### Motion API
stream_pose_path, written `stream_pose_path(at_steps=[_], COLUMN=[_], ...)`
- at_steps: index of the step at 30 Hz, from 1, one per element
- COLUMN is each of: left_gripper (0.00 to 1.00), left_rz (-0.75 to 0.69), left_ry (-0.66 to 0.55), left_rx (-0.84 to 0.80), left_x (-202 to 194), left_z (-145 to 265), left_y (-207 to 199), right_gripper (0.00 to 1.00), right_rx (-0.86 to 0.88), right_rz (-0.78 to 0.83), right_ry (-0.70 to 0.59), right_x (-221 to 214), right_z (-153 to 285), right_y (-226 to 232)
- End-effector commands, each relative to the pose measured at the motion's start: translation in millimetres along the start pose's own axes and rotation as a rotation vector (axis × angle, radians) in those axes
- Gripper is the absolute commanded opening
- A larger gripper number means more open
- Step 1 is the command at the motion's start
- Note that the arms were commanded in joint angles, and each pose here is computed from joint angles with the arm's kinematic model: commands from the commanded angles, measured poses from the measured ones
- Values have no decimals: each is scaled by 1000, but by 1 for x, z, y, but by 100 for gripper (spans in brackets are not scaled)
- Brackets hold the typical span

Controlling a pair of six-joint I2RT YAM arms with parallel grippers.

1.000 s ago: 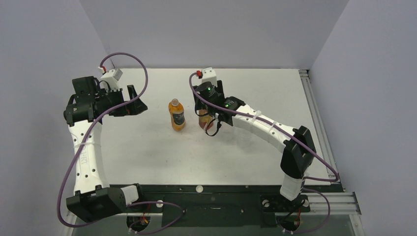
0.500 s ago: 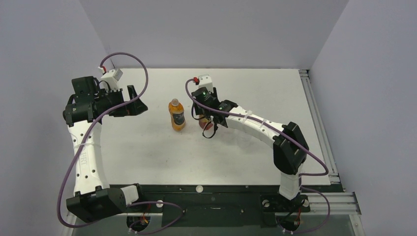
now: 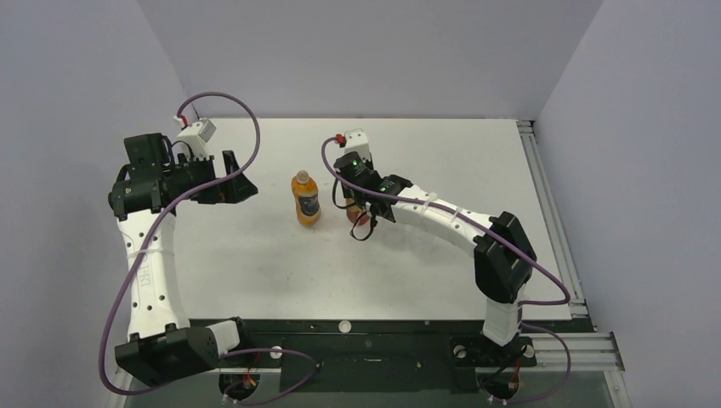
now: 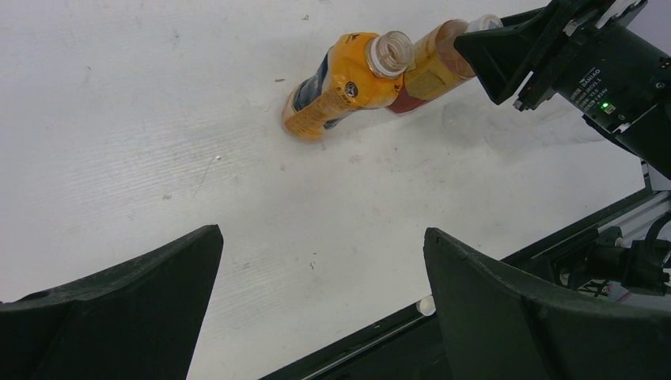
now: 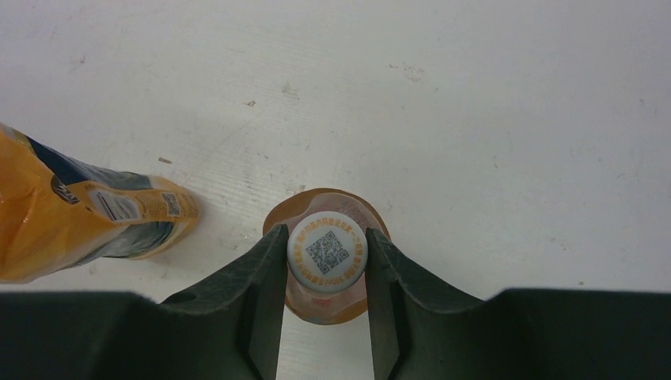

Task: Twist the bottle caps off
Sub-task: Pick up the plastic bottle at the center of the board.

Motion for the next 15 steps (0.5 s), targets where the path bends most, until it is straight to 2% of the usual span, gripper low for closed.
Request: stream_pose_path(at_steps=[1,8,15], left_gripper=[96,97,97], left_rz=[-83,-125,-254], left_ry=[-60,-91,-231], left_rx=[-71,-204,-355], left_x=[6,8,1], left_z=[16,20,29], left_y=[-18,-41,-67], right_gripper=[12,11,11], right_rx=[-1,48,211], right_rz=[-6,19,-86], right_ry=[-97,-186,-263], right_x=[29,43,63], right_z=[35,102,192], right_y=[-7,1,7])
Point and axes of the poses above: each gripper's point midway between its finger pads, its own z axis back along the fingers, its own y axis along the line the jaws close on, x = y × z, the point moved 6 cm from there along z, back along the fingers, and after that the axes turned 8 degrees about -z, right-handed, at the moved point
